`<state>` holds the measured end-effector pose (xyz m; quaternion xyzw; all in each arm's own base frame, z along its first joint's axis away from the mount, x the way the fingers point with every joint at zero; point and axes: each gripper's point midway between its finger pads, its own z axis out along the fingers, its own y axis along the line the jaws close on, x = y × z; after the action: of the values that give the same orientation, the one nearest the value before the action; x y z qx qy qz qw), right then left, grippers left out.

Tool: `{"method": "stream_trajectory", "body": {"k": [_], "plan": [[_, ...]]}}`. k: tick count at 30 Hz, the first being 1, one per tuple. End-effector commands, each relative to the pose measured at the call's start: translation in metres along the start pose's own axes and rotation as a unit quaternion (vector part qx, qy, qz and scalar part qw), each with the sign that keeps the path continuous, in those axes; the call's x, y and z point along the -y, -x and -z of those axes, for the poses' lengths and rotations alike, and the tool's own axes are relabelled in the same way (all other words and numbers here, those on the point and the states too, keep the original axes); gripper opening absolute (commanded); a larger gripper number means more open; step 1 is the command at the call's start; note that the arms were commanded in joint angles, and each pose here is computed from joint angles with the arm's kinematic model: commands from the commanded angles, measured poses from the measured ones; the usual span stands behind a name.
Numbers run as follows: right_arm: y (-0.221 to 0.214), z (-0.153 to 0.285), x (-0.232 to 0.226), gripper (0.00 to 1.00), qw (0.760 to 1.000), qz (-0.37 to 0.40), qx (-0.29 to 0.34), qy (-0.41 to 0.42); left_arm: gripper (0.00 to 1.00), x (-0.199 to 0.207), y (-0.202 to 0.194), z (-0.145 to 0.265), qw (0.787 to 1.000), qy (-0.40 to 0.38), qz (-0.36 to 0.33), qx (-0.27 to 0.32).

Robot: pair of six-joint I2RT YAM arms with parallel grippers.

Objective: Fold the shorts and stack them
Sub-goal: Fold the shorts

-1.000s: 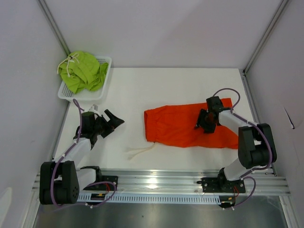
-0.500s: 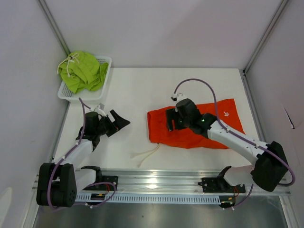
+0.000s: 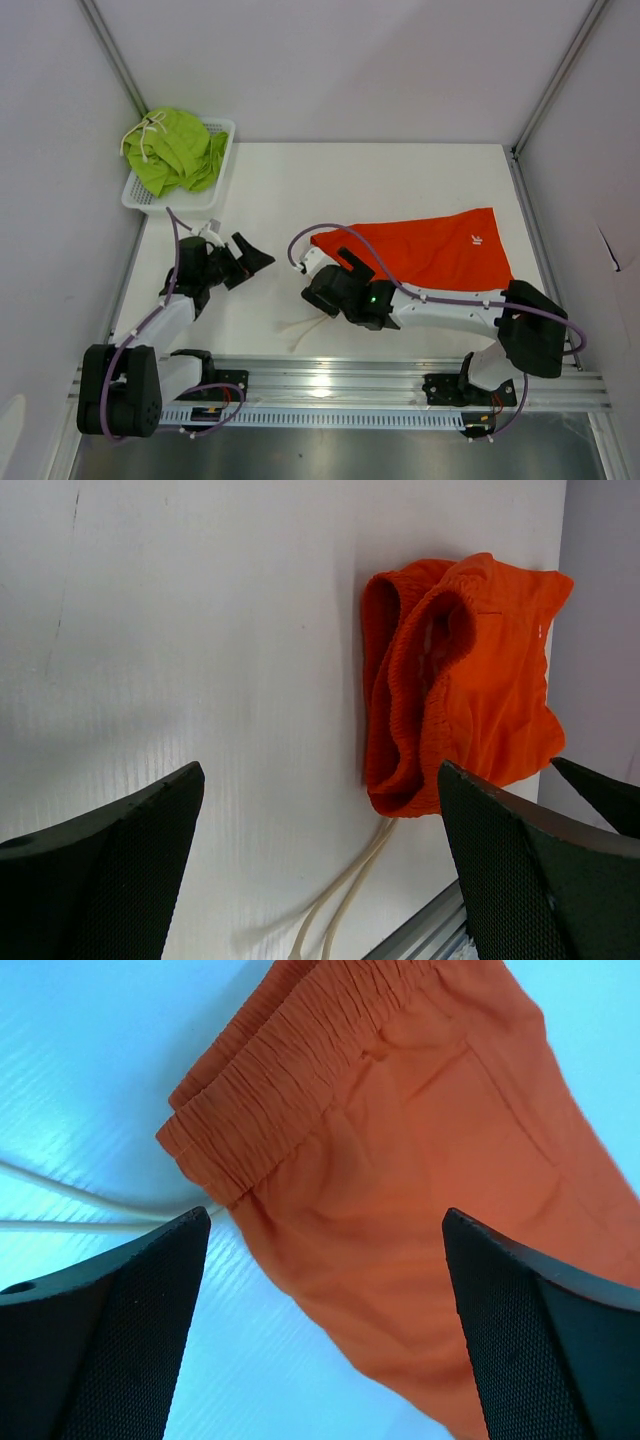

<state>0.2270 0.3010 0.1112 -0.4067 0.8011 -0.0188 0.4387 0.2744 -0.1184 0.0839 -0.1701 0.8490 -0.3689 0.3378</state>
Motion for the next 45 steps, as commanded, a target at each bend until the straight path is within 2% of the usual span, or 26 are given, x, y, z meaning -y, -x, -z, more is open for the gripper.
{"method": "stream_trajectory", "body": {"k": [1, 7, 16, 26, 29, 31, 33, 41, 44, 45], "plan": [[0.017, -0.004, 0.002, 0.99, 0.997, 0.060, 0.022, -0.041, 0.99, 0.011, 0.005, 0.006, 1.000, -0.024, -0.005, 0.008], [0.013, -0.010, -0.028, 0.99, 0.989, 0.146, 0.023, -0.006, 0.99, 0.011, 0.006, 0.008, 1.000, -0.027, -0.004, 0.009], [0.004, -0.025, -0.055, 0.98, 0.981, 0.196, 0.008, 0.006, 0.99, 0.009, 0.005, 0.009, 1.000, -0.027, -0.002, 0.008], [-0.012, -0.056, -0.053, 0.90, 0.971, 0.231, -0.020, -0.063, 0.99, 0.009, 0.004, 0.008, 1.000, -0.028, -0.001, 0.006], [-0.013, -0.063, -0.048, 0.83, 0.969, 0.232, -0.023, -0.080, 0.99, 0.009, 0.004, 0.008, 1.000, -0.028, -0.001, 0.006], [-0.017, -0.069, -0.046, 0.74, 0.967, 0.236, -0.030, -0.086, 0.99, 0.009, 0.004, 0.008, 1.000, -0.029, -0.002, 0.006], [-0.019, -0.072, -0.044, 0.69, 0.966, 0.240, -0.036, -0.090, 0.99, 0.009, 0.004, 0.008, 1.000, -0.029, -0.002, 0.006], [-0.032, -0.070, -0.042, 0.63, 0.968, 0.232, -0.042, -0.087, 0.99, 0.009, 0.003, 0.008, 1.000, -0.030, -0.002, 0.004], [-0.038, -0.072, -0.039, 0.49, 0.965, 0.240, -0.051, -0.088, 0.99, 0.009, 0.003, 0.008, 1.000, -0.031, -0.002, 0.004], [-0.039, -0.073, -0.039, 0.37, 0.965, 0.240, -0.050, -0.095, 0.99, 0.009, 0.003, 0.008, 1.000, -0.031, -0.002, 0.004]]}}
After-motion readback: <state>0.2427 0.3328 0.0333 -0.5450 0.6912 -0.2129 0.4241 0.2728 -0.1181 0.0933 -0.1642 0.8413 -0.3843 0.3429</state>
